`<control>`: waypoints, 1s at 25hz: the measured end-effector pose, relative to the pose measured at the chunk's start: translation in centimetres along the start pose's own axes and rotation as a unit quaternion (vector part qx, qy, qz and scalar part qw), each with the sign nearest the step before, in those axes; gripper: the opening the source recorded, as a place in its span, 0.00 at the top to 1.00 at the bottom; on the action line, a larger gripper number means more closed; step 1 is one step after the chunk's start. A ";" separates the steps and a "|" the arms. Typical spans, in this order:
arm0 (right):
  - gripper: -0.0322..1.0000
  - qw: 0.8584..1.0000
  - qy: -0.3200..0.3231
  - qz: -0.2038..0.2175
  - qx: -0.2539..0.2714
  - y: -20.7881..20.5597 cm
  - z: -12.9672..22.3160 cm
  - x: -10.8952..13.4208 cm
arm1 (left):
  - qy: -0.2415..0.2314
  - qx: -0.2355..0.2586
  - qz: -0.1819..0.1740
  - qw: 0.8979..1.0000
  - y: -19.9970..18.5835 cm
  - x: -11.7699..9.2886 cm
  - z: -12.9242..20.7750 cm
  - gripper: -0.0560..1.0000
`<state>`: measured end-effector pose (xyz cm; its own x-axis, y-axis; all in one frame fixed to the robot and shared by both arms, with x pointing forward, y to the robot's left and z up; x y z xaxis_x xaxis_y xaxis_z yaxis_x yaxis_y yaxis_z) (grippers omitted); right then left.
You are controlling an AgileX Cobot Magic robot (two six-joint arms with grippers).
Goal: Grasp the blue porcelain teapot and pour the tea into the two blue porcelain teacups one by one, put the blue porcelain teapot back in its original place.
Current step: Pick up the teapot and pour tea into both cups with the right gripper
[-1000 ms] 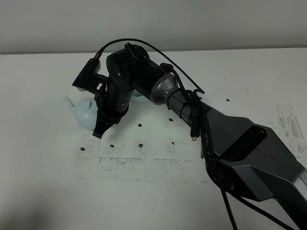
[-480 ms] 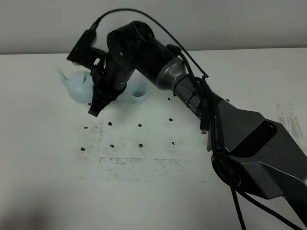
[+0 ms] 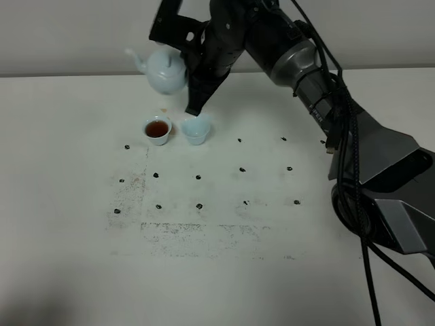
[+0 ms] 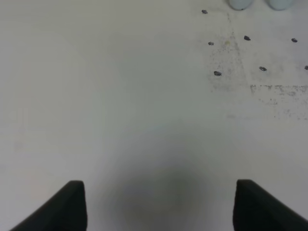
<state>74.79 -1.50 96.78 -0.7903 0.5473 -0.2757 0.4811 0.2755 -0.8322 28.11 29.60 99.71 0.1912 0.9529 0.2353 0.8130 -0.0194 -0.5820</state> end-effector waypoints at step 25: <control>0.93 0.950 -0.303 0.060 0.037 2.1 4.0 -6.3 | 0.000 0.000 0.000 1.000 0.0 0.0 0.0 0.37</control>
<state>79.24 -7.53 94.87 -0.8159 0.0090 -0.5781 0.5709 0.1707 -0.8031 28.11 29.60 99.71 0.1912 0.9529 0.2353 0.8130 -0.0194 -0.5820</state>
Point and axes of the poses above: a point on each arm's last joint axis where the gripper is mounted, y pointing out along that axis toward the gripper, x along the wrist's bending axis when the last joint is at zero, z = x × y, the point moved 6 cm from there along y, pointing out along that axis toward the gripper, and after that the axes turned 15 degrees about y, right-handed, at the moved point
